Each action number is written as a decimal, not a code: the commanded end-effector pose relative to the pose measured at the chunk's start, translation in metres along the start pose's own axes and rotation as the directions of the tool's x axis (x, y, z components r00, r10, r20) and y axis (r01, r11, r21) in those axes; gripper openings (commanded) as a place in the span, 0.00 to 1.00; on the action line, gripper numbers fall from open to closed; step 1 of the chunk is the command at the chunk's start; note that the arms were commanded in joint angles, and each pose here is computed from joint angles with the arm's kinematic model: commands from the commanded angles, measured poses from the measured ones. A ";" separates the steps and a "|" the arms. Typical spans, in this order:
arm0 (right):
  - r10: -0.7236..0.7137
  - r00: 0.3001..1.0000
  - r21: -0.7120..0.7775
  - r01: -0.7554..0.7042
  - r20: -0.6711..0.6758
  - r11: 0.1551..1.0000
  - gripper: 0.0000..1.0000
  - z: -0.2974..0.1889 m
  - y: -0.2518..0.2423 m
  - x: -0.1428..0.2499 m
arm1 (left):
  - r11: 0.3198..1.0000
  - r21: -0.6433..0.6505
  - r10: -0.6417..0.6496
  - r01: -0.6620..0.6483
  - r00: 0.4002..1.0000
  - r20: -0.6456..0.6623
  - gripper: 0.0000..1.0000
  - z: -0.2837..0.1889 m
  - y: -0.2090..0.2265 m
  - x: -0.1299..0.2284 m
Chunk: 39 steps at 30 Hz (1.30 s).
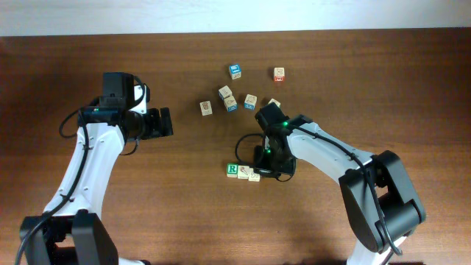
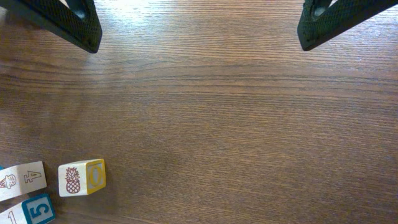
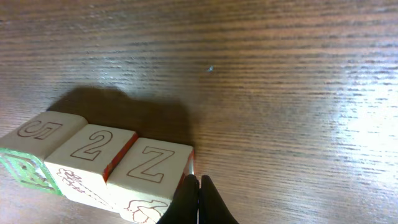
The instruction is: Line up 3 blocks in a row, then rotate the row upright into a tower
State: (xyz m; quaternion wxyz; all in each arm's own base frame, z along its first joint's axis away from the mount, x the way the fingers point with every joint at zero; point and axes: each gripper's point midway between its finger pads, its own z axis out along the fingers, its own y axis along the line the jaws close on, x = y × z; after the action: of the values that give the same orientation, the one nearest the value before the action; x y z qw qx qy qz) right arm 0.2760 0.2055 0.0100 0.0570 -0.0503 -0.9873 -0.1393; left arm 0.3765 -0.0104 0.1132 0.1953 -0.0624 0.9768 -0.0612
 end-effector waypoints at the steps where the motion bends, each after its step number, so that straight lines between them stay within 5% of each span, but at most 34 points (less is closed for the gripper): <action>1: -0.019 1.000 -0.046 0.019 0.002 0.999 0.04 0.003 0.012 -0.001 | 1.000 0.012 -0.015 0.015 1.000 -0.008 0.99 0.001 -0.002 -0.001; 8: -0.049 0.997 -0.084 0.054 0.053 0.995 0.05 0.004 0.027 -0.010 | 1.000 0.000 0.002 -0.002 0.993 -0.117 0.99 0.000 0.001 0.027; 10: -0.065 0.996 -0.079 0.070 0.056 0.994 0.26 -0.008 0.026 -0.015 | 1.000 0.006 0.030 -0.029 0.995 -0.092 0.99 0.001 0.001 0.021; 11: -0.078 0.995 -0.070 0.082 0.058 0.994 0.29 -0.019 0.028 -0.017 | 0.999 0.007 0.033 -0.032 0.997 -0.071 0.99 0.001 0.000 0.015; 14: -0.093 0.994 -0.041 0.096 0.058 0.995 0.28 -0.038 0.034 -0.013 | 0.999 0.009 0.034 -0.033 0.998 -0.049 0.99 0.002 0.000 0.010; 16: -0.136 0.991 -0.015 0.136 0.008 0.991 0.16 -0.033 0.041 0.010 | 0.999 -0.004 0.031 -0.032 0.999 -0.034 1.00 0.002 0.003 0.006; 17: -0.162 0.987 0.002 0.162 0.006 0.987 0.08 -0.029 0.049 0.019 | 1.000 -0.012 0.025 -0.025 0.999 -0.021 0.95 0.001 0.007 0.003; 20: -0.169 0.983 0.110 0.162 0.065 0.981 0.04 -0.018 0.059 0.031 | 0.999 -0.042 -0.031 0.031 0.999 0.007 0.68 -0.001 0.031 -0.005; 22: -0.161 0.984 0.108 0.153 0.076 0.982 0.04 -0.014 0.066 0.034 | 0.999 0.033 -0.034 0.036 0.998 -0.044 0.39 0.001 0.015 0.007; 27: -0.137 0.987 0.169 0.122 0.081 0.978 0.04 0.010 0.065 0.035 | 0.996 0.025 -0.085 0.088 0.990 -0.112 0.33 0.018 0.016 0.017; 39: -0.107 0.991 0.174 0.091 0.082 0.981 0.04 0.020 0.056 0.022 | 0.996 0.026 -0.084 0.087 0.990 -0.113 0.34 0.018 0.016 0.018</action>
State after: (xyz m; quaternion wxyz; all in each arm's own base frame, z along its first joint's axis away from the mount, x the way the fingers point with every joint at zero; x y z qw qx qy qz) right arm 0.2531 0.2674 0.0116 0.0163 -0.0028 -0.9979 -0.0621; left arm 0.3648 0.0035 0.0880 0.1413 -0.0931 0.9824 -0.0796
